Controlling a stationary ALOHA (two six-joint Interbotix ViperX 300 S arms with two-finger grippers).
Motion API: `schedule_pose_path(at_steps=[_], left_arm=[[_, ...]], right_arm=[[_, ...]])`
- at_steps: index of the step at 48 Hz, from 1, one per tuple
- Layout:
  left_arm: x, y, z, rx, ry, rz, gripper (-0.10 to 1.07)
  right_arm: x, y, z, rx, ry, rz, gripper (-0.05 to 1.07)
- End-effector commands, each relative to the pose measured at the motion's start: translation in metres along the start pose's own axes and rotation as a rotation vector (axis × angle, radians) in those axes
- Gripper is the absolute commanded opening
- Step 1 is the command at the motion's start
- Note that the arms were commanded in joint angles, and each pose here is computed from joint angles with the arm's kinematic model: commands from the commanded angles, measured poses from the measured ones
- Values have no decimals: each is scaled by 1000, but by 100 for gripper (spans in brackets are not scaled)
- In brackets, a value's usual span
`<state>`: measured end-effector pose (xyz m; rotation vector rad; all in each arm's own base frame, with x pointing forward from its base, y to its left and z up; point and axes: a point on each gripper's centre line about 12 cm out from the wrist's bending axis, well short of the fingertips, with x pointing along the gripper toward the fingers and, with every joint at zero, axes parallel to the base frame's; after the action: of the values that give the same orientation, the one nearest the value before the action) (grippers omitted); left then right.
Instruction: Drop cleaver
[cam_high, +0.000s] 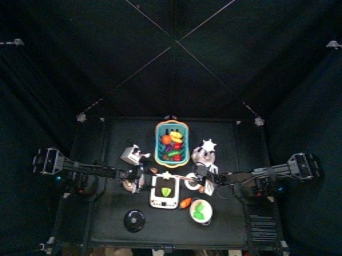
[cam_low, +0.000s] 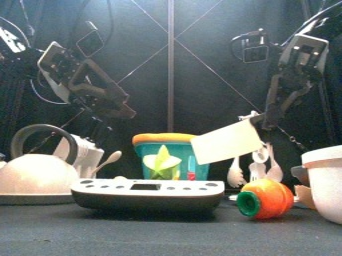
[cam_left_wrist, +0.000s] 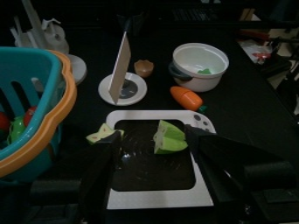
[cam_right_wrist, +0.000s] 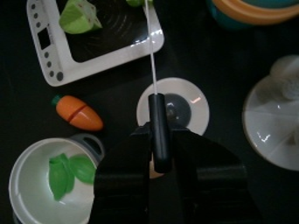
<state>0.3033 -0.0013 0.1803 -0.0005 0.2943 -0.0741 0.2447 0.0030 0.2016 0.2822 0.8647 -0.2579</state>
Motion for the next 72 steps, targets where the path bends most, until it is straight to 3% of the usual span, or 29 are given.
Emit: schedule_pose_path(at_steps=[1, 7, 29, 62, 72], left_arm=[[1, 2, 6, -1, -25, 6, 93], [0, 2, 5, -1, -20, 7, 93], [0, 6, -3, -8, 3, 18, 93], [-2, 9, -5, -12, 12, 30, 93], [-2, 9, -6, -12, 15, 30, 93]], right_arm=[[2, -11, -8, 51, 18, -17, 53], [8, -25, -16, 108, 52, -57, 53], [13, -59, -21, 207, 59, -145, 54], [21, -52, -37, 272, 69, -81, 55], [23, -52, -39, 280, 88, -85, 71]])
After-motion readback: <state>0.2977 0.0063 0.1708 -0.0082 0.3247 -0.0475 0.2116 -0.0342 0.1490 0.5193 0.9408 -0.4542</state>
